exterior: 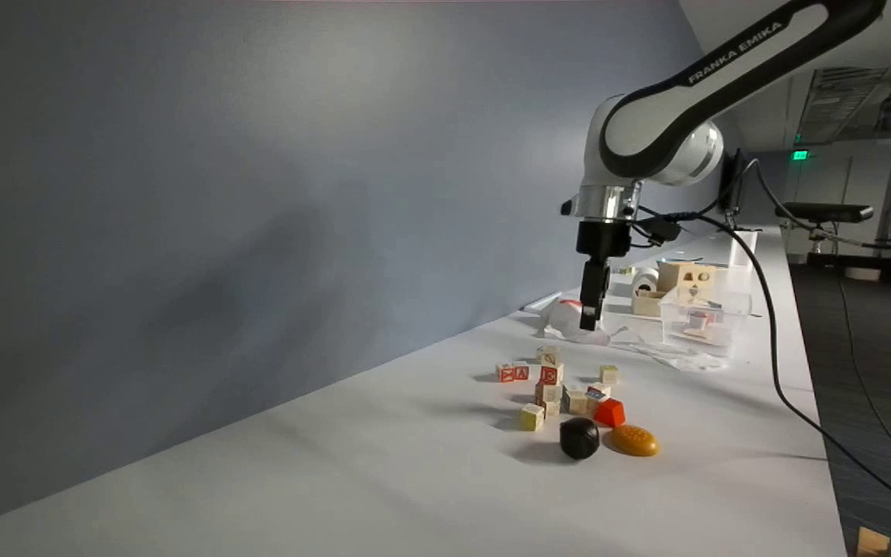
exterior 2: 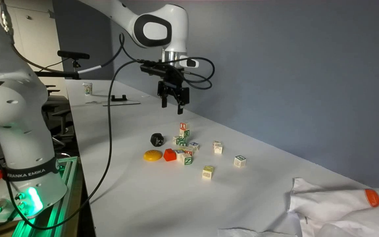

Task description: Pick up the square objects from the counter and place them on top of the other objects

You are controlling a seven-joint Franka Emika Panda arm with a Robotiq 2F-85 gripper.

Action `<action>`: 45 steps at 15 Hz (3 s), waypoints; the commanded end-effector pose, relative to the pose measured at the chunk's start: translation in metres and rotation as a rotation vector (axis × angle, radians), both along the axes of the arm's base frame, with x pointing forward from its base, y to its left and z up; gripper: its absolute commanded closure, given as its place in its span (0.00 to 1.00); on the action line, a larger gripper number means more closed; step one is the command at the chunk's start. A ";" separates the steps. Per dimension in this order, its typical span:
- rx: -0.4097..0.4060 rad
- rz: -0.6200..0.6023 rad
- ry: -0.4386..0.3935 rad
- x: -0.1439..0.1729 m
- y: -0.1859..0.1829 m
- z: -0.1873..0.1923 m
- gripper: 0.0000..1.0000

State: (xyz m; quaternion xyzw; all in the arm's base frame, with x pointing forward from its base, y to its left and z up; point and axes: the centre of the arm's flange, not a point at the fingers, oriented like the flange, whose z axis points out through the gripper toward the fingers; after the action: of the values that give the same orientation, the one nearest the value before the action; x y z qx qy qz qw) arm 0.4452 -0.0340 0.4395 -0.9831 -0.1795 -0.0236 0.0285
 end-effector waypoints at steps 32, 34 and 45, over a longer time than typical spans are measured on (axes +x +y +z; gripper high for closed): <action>-0.083 -1.022 -0.195 0.021 -0.177 -0.158 0.00; -0.068 -1.055 -0.204 0.026 -0.176 -0.160 0.00; -0.091 -1.161 -0.169 0.035 -0.168 -0.147 0.25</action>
State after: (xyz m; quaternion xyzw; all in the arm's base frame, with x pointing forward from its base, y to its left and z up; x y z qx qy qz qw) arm 0.4777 -0.2077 0.2829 -0.9195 0.3731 -0.1169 -0.0398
